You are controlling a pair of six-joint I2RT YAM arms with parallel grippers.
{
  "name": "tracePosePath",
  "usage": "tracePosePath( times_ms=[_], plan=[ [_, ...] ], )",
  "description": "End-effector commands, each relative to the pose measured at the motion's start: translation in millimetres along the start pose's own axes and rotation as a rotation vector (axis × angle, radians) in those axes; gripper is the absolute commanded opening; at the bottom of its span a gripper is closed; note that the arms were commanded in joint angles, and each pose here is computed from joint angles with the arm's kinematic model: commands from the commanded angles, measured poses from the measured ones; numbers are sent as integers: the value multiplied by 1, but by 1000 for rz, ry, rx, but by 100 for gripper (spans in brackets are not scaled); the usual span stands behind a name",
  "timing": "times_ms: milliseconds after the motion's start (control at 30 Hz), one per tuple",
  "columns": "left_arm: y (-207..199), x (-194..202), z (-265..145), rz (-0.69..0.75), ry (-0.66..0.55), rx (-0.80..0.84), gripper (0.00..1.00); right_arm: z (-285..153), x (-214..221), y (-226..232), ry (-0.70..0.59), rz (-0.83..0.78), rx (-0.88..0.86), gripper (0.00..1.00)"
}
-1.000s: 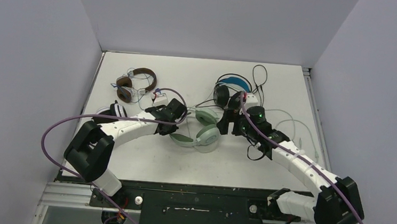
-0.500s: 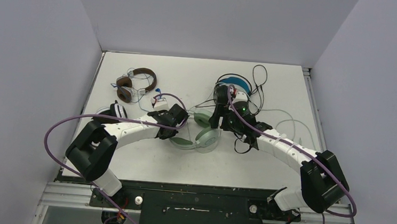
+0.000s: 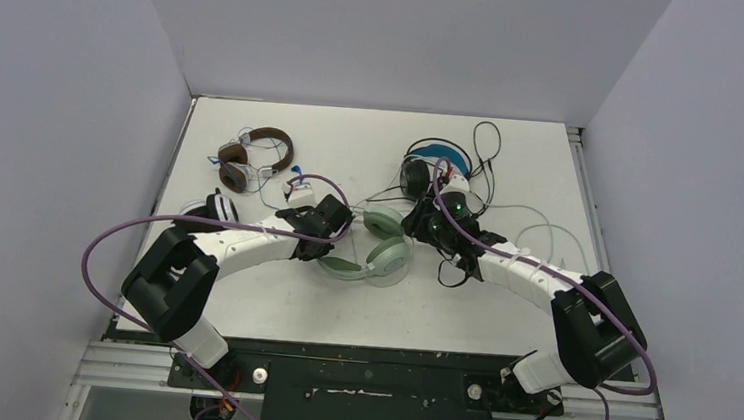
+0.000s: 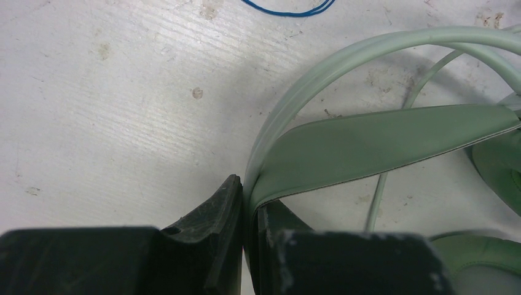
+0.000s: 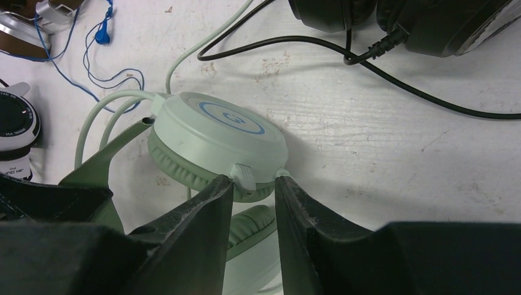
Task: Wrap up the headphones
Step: Place the headphones at the center of the board.
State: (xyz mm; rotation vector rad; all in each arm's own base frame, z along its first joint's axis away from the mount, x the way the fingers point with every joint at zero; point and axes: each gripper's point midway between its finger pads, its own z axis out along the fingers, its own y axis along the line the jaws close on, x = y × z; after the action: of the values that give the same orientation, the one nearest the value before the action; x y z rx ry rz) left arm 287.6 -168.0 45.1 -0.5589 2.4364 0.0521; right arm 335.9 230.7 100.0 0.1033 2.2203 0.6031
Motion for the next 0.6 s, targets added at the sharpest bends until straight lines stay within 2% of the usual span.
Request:
tracePosePath(
  times_ms=[0, 167, 367, 567],
  plan=[
    [-17, -24, -14, -82, -77, 74, 0, 6, -17, 11, -38, 42, -62, 32],
    [-17, -25, -15, -81, -80, 76, 0, 8, -15, 8, -25, 80, -92, 22],
    [-19, -27, -18, -74, -77, 85, 21, 10, -15, 0, -6, 128, -130, 13],
    [-23, -33, -23, -51, -86, 108, 38, 9, -12, -7, 3, 150, -141, 9]
  ],
)
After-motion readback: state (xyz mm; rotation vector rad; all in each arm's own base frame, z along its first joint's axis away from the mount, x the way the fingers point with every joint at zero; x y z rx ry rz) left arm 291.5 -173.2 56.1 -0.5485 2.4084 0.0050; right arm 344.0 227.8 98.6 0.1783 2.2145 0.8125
